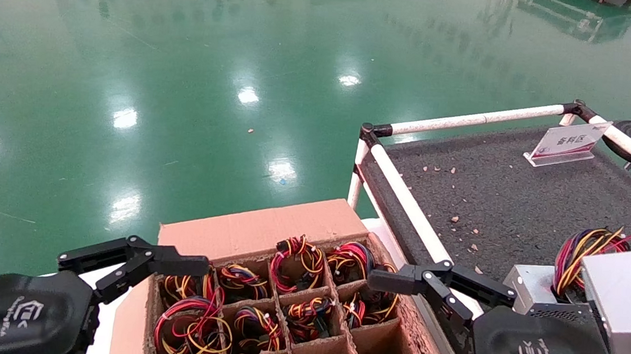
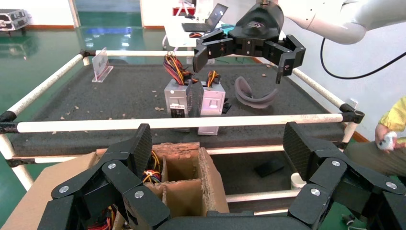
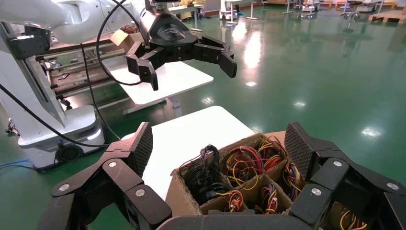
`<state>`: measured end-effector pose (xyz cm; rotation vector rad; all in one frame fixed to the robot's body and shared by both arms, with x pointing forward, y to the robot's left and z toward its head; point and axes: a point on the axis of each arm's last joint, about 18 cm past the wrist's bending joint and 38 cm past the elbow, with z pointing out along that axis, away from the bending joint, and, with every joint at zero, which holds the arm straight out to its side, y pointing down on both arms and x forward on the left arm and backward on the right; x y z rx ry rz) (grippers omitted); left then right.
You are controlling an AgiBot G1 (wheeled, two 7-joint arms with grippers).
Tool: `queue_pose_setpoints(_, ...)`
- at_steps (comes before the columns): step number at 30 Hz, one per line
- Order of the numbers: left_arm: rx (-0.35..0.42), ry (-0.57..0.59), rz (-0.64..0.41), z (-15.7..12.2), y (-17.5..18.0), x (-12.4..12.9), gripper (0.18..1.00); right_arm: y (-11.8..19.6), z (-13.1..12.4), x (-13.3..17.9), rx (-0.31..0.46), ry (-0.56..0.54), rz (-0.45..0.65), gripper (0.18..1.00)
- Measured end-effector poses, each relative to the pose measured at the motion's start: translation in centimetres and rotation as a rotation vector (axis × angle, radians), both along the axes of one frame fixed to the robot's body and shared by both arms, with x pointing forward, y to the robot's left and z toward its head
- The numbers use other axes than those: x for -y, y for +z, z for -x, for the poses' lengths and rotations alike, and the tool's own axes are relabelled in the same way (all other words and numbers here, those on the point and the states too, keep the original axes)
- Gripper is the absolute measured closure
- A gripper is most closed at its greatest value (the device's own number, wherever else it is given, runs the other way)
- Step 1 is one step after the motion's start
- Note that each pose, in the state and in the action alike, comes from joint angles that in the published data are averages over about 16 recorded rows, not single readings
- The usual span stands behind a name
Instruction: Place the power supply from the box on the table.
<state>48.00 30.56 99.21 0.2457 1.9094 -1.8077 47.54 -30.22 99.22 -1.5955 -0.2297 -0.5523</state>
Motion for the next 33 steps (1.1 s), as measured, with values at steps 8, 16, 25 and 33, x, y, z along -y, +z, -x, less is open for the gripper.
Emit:
queue_pose_setpoints(8, 0.0, 0.0, 0.0, 0.0, 0.0, 0.0, 0.184, 0.0, 0.0, 0.0, 0.0, 0.0, 0.0, 0.179)
queue_pose_setpoints(16, 0.0, 0.0, 0.0, 0.0, 0.0, 0.0, 0.184, 0.0, 0.0, 0.0, 0.0, 0.0, 0.0, 0.179)
queue_pose_setpoints(25, 0.0, 0.0, 0.0, 0.0, 0.0, 0.0, 0.184, 0.0, 0.0, 0.0, 0.0, 0.0, 0.0, 0.179)
queue_pose_setpoints(33, 0.0, 0.0, 0.0, 0.0, 0.0, 0.0, 0.204, 0.0, 0.0, 0.0, 0.0, 0.0, 0.0, 0.179)
